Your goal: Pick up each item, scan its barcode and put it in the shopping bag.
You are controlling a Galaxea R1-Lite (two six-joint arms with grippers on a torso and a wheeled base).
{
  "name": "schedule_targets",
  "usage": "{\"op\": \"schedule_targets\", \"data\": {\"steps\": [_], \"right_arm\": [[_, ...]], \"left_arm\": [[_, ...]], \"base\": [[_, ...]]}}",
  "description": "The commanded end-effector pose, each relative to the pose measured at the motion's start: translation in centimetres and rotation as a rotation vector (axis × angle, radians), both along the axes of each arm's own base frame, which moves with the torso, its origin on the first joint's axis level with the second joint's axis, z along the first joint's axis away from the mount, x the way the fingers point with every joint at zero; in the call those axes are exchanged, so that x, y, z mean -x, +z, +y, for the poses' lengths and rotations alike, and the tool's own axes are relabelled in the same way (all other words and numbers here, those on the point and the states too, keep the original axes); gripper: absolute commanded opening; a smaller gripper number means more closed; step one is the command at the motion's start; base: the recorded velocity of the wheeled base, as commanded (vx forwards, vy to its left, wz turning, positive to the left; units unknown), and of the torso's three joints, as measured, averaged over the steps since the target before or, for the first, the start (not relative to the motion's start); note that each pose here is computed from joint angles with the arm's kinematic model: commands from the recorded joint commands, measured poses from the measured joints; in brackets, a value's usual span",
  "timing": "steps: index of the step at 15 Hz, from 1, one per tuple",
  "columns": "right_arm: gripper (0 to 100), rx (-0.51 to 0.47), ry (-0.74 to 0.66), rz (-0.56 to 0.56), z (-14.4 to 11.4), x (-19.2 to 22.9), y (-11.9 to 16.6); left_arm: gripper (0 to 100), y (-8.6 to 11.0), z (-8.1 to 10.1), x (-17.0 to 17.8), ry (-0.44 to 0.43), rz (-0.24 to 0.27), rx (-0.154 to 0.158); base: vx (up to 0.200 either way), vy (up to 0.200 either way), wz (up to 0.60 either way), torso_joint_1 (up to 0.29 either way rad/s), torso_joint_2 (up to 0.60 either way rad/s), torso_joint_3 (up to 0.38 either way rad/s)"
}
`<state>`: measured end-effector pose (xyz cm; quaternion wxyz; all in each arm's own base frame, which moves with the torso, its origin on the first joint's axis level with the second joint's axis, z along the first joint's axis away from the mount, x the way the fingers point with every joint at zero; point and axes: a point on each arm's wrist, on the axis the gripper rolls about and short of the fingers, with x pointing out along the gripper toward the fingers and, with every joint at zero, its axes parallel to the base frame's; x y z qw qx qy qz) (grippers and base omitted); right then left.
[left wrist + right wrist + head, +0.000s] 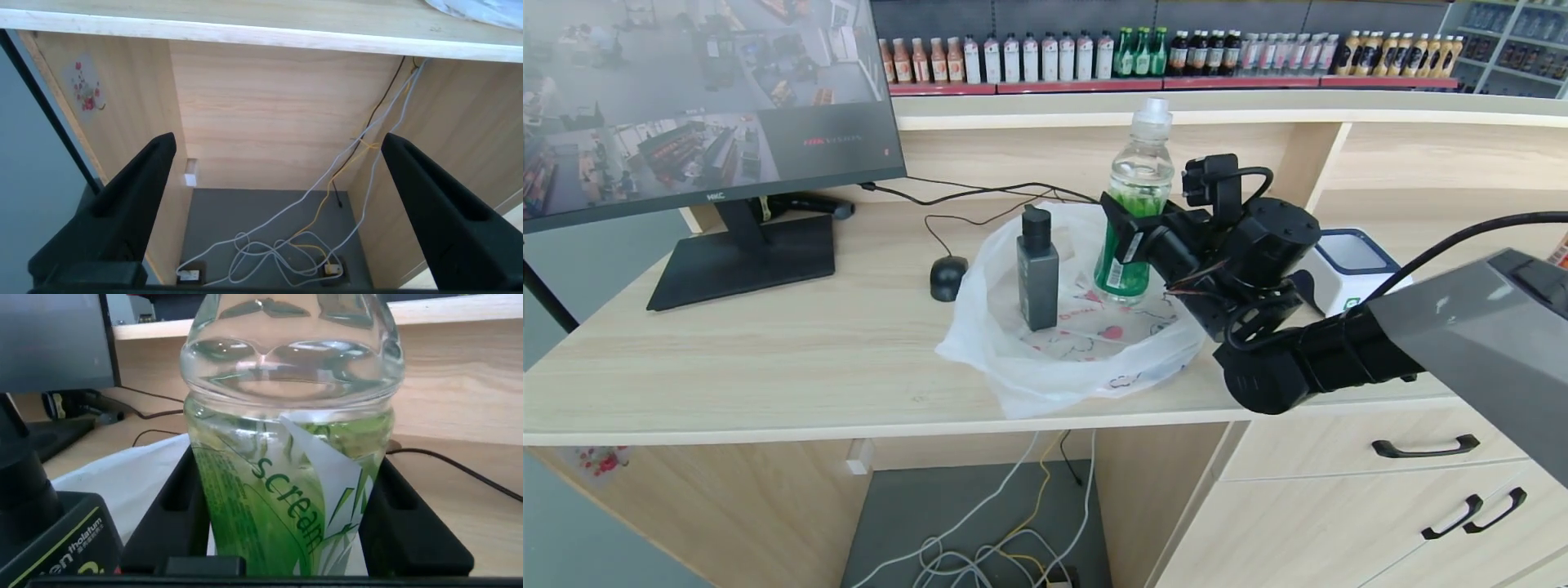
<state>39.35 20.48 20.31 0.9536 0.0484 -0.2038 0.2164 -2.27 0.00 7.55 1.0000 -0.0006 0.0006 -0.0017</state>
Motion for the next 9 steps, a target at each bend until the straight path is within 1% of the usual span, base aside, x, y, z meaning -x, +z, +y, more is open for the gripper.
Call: {"op": "schedule_targets", "data": {"steps": [1, 9], "right_arm": [[0, -0.01, -0.003, -0.015, 0.32, -1.05, -0.3], [0, -0.004, 0.0, -0.006, 0.6, -1.28, -0.95]], "left_arm": [[100, 0.0, 0.0, 0.0, 0.0, 0.0, 0.0], [100, 0.0, 0.0, 0.0, 0.0, 0.0, 0.0]], "base": [[0.0, 0.0, 0.0, 0.0, 0.0, 0.0], [0.0, 0.0, 0.0, 0.0, 0.0, 0.0]]}}
